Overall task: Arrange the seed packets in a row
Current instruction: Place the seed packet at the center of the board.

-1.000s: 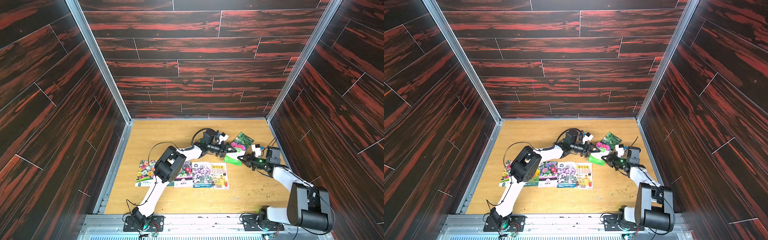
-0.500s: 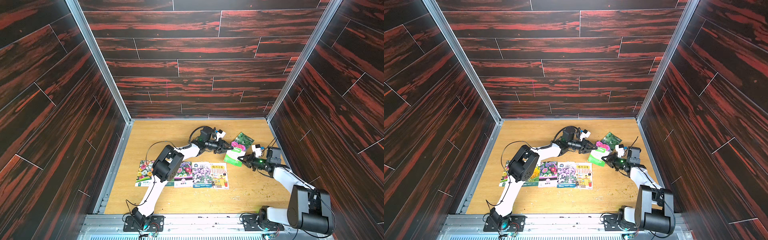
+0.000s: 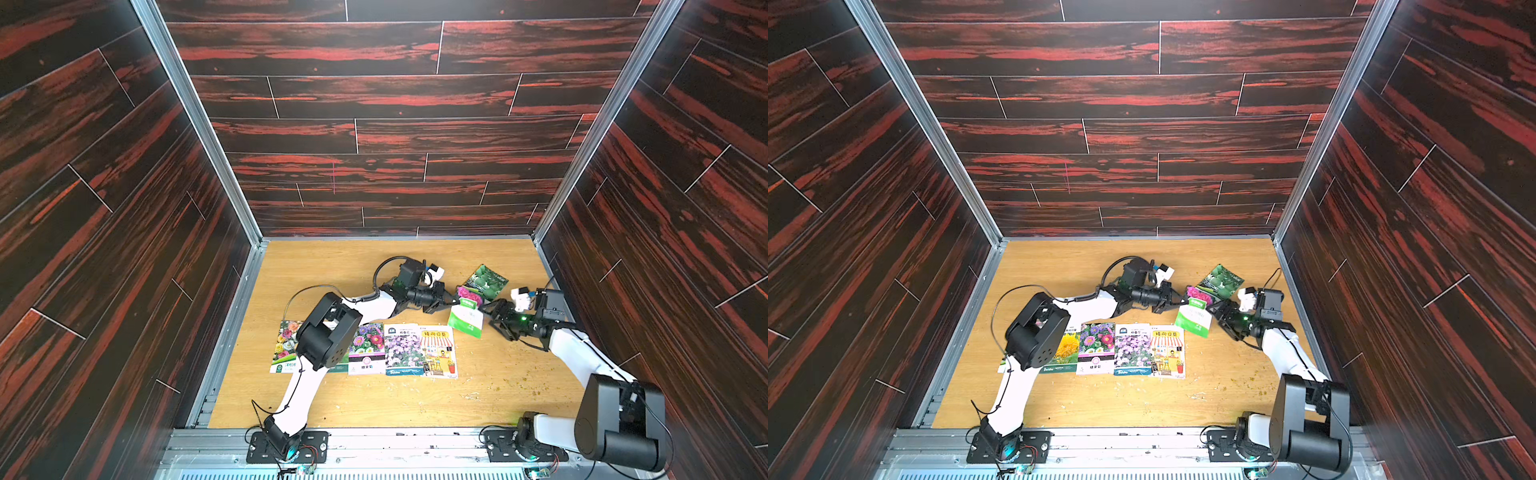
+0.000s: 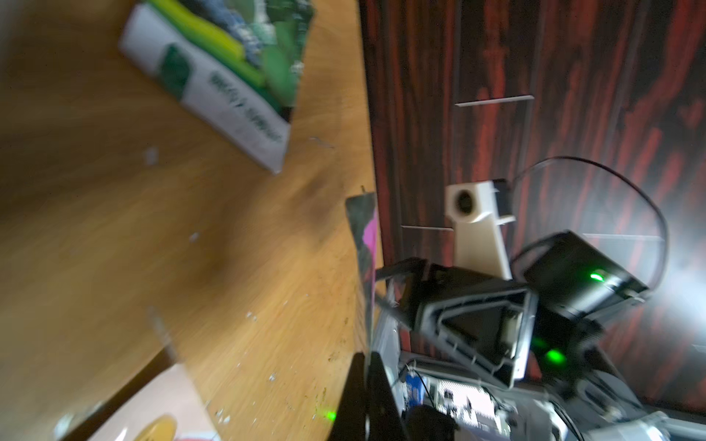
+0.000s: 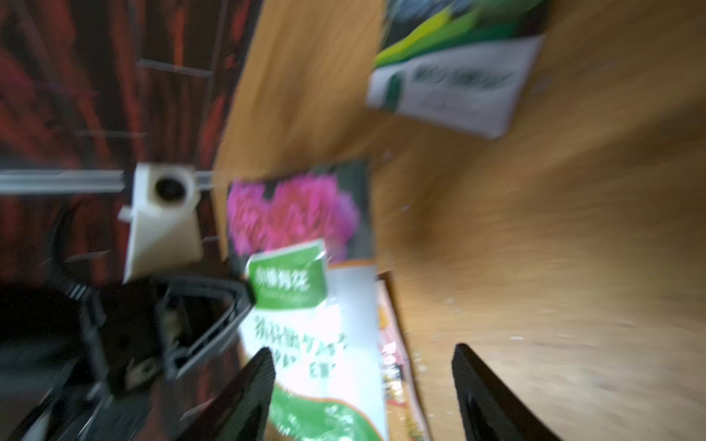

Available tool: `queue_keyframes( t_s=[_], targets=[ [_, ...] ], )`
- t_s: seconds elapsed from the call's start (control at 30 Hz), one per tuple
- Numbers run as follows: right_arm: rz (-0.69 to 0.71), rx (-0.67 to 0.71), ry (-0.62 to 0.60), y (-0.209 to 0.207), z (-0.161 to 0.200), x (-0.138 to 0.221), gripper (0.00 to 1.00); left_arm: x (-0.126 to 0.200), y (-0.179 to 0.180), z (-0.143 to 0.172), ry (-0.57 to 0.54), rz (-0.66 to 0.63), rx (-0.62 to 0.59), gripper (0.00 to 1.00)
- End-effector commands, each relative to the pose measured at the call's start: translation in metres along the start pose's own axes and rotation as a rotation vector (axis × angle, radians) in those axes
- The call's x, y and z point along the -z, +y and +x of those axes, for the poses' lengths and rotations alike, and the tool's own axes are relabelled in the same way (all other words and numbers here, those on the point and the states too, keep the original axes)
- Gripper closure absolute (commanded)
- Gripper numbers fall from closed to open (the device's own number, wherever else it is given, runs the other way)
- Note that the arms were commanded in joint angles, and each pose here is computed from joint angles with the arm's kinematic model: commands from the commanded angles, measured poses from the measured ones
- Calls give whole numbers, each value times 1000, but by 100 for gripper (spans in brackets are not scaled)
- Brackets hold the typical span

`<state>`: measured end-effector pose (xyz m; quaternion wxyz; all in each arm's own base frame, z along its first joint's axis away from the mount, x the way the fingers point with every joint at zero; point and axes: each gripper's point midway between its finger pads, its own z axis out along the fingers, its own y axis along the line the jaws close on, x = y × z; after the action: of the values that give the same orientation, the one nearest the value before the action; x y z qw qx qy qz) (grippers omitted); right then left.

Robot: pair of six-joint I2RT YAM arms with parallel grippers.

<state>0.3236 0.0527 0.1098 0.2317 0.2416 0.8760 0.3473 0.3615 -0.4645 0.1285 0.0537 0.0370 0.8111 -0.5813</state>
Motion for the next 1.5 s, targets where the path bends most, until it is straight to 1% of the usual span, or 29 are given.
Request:
queue_keyframes(
  t_s=[0.0, 0.07, 0.17, 0.27, 0.4, 0.5, 0.6, 0.63, 0.77, 0.9, 1.13, 1.17, 1.23, 1.27, 1.37, 1.43, 1.47],
  targets=[
    [245, -54, -102, -46, -10, 24, 23, 12, -11, 3, -166, -117, 20, 100],
    [256, -60, -122, -49, -12, 29, 22, 12, -4, 12, -224, -186, 54, 100],
    [247, -64, -92, -51, -6, 25, 22, 7, 0, 26, -285, -273, 79, 100],
    [235, -71, -72, -55, 0, 20, 22, -4, 3, 42, -309, -349, 79, 100],
    [227, -65, -61, -59, 7, 19, 22, -22, 16, 63, -322, -400, 119, 100],
    [208, -73, -36, -62, 15, 13, 22, -30, 24, 73, -324, -428, 137, 100],
    [203, -81, -24, -66, 20, 9, 22, -35, 28, 77, -317, -444, 149, 100],
    [179, -84, -7, -64, 23, 6, 22, -35, 30, 77, -316, -452, 151, 100],
    [154, -96, 20, -64, 27, 0, 22, -37, 42, 82, -314, -484, 172, 100],
    [130, -106, 44, -62, 30, -4, 22, -44, 50, 85, -296, -488, 193, 100],
    [156, -109, 42, -68, 29, -6, 22, -48, 54, 91, -269, -504, 198, 100],
    [169, -107, 46, -71, 31, -7, 22, -48, 54, 92, -265, -506, 198, 97],
    [182, -108, 51, -75, 32, -10, 22, -47, 54, 92, -259, -508, 199, 85],
    [184, -112, 52, -76, 32, -11, 22, -46, 53, 94, -255, -511, 195, 76],
    [196, -109, 54, -78, 33, -13, 22, -42, 53, 97, -250, -530, 194, 60],
    [212, -99, 53, -79, 32, -14, 22, -39, 50, 99, -250, -545, 188, 52],
    [213, -95, 54, -78, 33, -14, 22, -37, 48, 99, -247, -555, 179, 49]
  ],
)
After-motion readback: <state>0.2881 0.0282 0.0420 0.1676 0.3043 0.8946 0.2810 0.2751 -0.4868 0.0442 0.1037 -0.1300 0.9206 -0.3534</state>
